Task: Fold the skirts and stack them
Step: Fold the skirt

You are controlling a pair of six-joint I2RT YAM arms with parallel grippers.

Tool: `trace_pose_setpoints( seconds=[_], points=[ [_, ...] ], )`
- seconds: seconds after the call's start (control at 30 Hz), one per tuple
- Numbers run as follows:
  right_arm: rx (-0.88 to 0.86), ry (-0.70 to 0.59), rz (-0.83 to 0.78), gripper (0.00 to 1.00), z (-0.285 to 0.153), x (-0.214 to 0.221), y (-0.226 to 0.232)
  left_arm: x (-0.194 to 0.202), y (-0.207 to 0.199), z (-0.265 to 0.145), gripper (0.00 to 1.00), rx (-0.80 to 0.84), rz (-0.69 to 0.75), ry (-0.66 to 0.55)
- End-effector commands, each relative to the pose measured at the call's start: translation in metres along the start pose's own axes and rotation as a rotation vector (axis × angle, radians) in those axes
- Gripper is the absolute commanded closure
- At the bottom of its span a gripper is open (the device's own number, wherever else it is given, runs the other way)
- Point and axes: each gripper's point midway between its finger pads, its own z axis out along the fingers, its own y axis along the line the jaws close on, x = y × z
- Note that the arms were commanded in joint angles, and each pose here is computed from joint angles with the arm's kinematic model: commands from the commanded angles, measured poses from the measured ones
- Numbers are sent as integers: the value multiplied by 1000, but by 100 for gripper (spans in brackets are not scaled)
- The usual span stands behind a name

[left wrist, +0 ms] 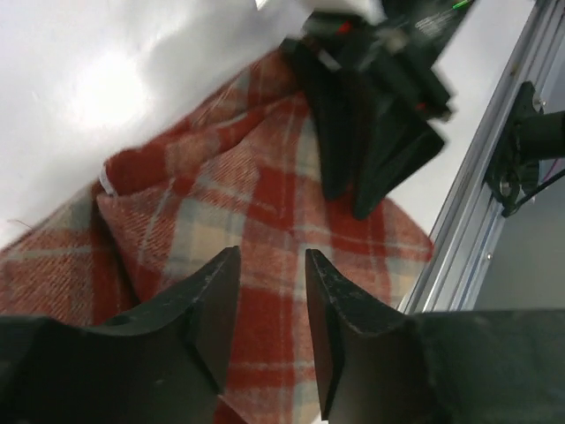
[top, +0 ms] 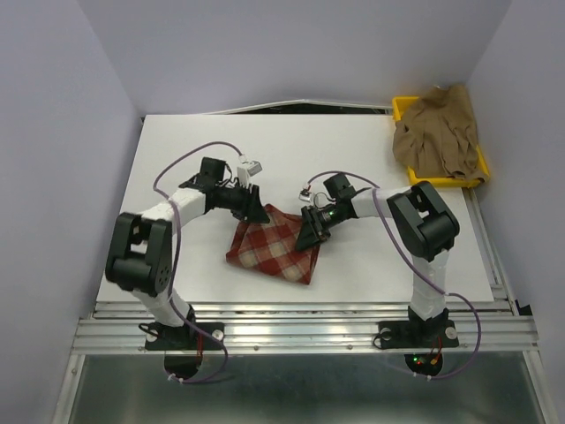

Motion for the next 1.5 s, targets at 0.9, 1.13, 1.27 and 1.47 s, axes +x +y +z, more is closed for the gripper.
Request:
trace_pose_setpoints(
  seconds=[0.9,1.13,1.27,1.47],
  points=[
    [503,-696,-556,0,-183,-141,131,-172,-21,-172,1,-782,272,-446],
    [728,-762,-415,0,-251,-97,88,-131,-47,-96,1,-645,227,-329],
    [791,-781,-308,0,-275,-74,59,-82,-27,-52,1,-599,38,-214],
    [772,-795,-243,0,-284,-61,45,-18,-13,5,1,-554,-66,-58]
  ],
)
